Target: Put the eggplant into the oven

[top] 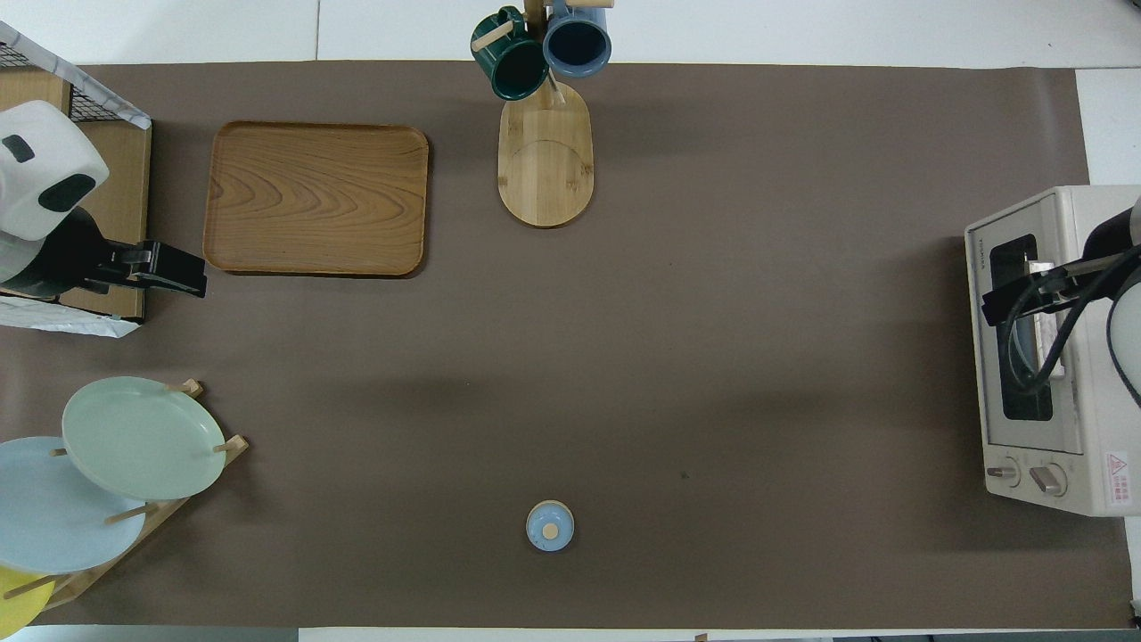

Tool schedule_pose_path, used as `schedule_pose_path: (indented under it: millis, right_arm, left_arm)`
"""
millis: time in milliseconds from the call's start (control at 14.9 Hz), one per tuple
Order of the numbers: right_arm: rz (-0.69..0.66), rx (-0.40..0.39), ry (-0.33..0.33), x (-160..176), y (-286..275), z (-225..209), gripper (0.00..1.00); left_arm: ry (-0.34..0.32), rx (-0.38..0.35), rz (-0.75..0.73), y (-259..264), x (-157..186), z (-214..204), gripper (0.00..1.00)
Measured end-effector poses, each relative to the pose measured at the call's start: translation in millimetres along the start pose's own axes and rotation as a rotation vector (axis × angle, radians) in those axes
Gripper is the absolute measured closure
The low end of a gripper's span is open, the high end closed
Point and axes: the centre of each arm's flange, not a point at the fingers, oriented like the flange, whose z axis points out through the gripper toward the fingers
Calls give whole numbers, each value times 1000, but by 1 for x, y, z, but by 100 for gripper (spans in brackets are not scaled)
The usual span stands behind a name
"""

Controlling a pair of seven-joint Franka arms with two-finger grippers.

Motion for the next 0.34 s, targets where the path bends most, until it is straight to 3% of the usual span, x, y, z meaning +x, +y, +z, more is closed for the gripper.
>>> schedule_pose_path:
  millis: [335]
  right_arm:
    - [21, -1, 5, -1, 0, -8, 0]
  left_arm:
    - [0, 0, 0, 0, 0, 0, 0]
